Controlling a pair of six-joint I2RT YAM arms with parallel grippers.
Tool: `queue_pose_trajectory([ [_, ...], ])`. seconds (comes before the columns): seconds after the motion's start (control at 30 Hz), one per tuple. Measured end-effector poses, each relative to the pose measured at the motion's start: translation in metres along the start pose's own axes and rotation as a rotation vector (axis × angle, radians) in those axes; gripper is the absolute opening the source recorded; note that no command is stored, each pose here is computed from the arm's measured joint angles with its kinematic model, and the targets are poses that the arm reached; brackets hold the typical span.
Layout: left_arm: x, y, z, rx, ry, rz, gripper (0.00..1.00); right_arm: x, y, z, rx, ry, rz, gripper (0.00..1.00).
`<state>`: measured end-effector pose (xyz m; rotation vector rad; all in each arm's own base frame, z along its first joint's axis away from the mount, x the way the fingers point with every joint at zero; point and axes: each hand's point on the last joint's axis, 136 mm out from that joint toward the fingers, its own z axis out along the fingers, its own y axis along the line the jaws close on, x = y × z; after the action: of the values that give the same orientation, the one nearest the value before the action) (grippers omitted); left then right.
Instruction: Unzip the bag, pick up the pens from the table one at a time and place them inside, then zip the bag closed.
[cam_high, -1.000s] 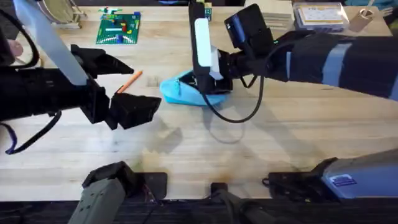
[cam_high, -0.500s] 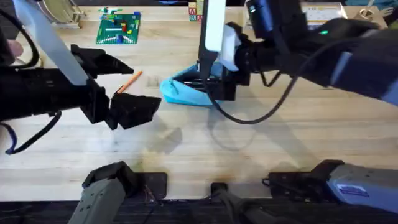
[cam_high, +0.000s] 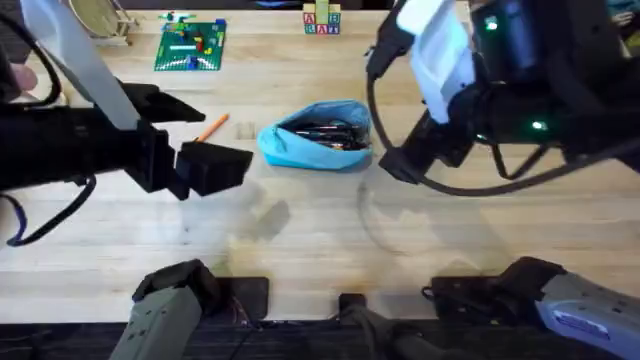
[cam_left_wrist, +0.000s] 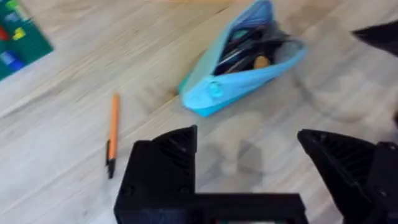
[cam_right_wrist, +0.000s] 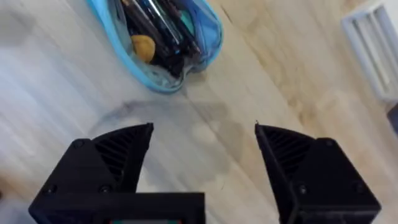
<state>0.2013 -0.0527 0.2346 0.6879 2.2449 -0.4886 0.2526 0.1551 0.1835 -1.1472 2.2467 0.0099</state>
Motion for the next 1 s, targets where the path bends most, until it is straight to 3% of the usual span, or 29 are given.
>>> queue_pose_trajectory([
  [0.23, 0.015, 0.047, 0.003, -0.197, 0.112, -0.162, 0.994, 0.018, 0.004, -0.03, 0.008, -0.001, 0.114, 0.996],
  [0.4, 0.037, 0.079, 0.018, -0.249, 0.241, -0.274, 0.994, 0.017, 0.002, -0.046, 0.028, -0.05, 0.14, 0.996],
  [0.43, 0.051, 0.094, 0.03, -0.251, 0.322, -0.332, 0.994, 0.016, 0.001, -0.051, 0.035, -0.067, 0.145, 0.996],
  [0.53, 0.061, 0.108, 0.039, -0.247, 0.399, -0.376, 0.994, 0.016, 0.001, -0.051, 0.037, -0.069, 0.148, 0.997],
  [0.63, 0.062, 0.125, 0.046, -0.253, 0.448, -0.384, 0.994, 0.016, 0.001, -0.051, 0.037, -0.069, 0.149, 0.997],
  [1.0, 0.064, 0.167, 0.073, -0.232, 0.502, -0.279, 0.993, 0.016, 0.001, -0.051, 0.037, -0.069, 0.152, 0.996],
])
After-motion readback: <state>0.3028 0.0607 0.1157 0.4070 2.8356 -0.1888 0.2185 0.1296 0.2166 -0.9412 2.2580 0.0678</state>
